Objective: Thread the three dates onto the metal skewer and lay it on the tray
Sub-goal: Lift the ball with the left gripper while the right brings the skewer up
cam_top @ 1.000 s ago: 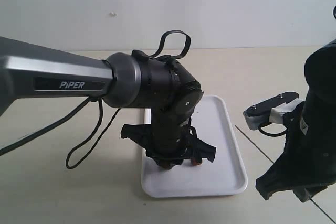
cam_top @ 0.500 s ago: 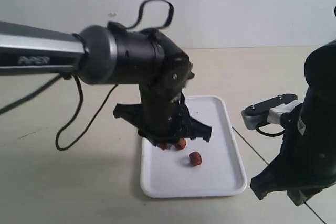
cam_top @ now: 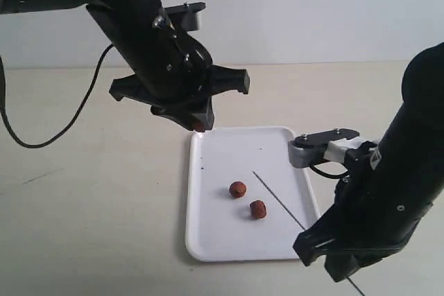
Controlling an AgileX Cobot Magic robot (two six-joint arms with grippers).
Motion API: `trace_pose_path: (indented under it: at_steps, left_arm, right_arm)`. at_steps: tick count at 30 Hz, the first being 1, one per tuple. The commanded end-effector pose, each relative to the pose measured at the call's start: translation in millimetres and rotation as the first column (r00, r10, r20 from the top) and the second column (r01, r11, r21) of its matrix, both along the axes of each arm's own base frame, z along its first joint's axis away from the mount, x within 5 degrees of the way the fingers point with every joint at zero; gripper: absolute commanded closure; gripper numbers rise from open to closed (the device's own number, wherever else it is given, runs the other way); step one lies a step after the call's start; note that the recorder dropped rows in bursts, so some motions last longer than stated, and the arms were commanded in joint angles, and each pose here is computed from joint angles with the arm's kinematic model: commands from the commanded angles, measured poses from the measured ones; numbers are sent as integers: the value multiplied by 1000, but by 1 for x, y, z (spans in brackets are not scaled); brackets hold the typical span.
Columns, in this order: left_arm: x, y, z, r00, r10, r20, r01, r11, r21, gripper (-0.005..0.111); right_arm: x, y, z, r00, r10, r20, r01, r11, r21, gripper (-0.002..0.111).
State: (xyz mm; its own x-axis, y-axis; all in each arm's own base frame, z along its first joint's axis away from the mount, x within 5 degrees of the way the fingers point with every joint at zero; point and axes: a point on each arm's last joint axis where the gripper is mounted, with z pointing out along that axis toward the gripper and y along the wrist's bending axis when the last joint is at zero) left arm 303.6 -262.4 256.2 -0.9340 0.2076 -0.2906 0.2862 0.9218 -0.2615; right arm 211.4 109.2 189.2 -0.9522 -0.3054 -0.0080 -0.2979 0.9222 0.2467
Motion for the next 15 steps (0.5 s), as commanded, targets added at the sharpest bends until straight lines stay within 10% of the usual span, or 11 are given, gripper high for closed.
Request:
trace_pose_path:
  at_steps: [1, 15]
  left_arm:
    - [9, 4, 8, 999, -42, -16, 39, 987, -156, 80]
    - [54, 44, 15, 992, 119, 49, -96, 936, -339, 80]
  right_arm:
    - [6, 13, 5, 997, 22, 67, -32, 989, 144, 108]
    - [12, 23, -12, 934, -153, 322, 13, 917, 398, 108]
